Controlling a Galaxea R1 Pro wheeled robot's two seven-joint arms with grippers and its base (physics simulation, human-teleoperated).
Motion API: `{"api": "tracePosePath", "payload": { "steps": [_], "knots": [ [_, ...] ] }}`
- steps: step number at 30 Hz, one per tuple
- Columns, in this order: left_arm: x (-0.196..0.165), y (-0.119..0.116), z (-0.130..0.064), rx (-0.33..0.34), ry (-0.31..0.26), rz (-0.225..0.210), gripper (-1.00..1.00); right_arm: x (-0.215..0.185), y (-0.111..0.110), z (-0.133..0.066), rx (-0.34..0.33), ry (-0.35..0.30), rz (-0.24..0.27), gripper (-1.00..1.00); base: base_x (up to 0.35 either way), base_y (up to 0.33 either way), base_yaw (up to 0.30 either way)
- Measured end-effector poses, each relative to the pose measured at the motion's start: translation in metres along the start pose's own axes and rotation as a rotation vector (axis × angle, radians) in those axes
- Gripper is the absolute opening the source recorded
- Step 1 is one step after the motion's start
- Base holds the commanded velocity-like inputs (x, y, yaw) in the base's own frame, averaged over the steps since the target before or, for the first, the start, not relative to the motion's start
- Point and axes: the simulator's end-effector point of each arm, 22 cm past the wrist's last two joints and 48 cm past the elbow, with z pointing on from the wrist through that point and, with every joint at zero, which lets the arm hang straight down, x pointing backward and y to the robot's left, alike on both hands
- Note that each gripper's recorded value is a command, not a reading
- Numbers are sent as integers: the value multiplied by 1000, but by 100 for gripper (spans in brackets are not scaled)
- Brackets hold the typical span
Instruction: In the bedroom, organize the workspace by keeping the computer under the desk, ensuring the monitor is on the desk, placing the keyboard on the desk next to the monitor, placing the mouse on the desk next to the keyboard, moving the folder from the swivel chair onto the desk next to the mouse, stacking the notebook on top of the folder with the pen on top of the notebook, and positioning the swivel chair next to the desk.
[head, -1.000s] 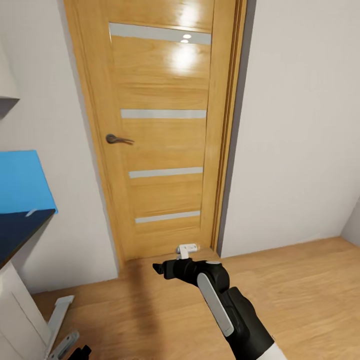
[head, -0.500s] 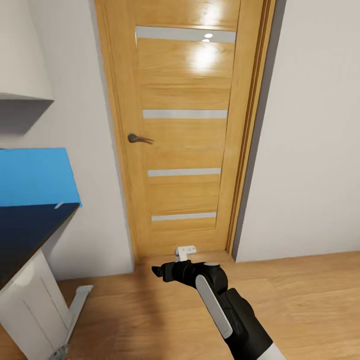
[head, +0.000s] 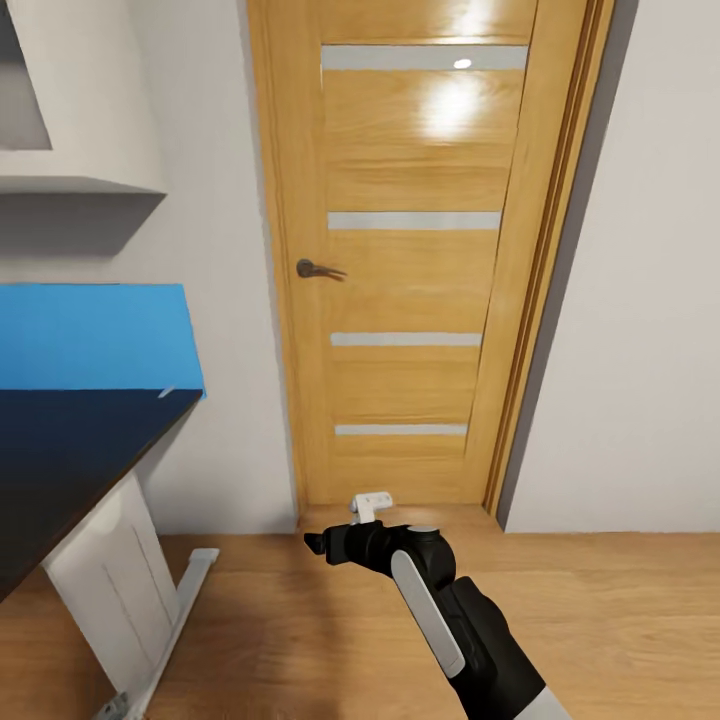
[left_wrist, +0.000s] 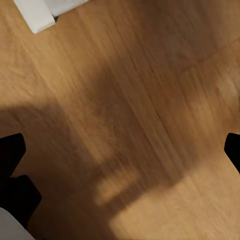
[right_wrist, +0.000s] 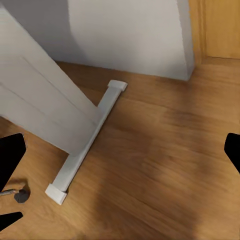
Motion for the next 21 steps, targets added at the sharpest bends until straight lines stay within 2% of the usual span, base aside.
{"api": "tracePosePath", "payload": {
  "steps": [13,21],
  "knots": [
    [0,1,0,0,0,1,100,0,0,0,0,1,0,100,0,0,247],
    [5,10,-1,8,4,7,100,3,-1,1,2,8,2,100,0,0,242]
  ]
}}
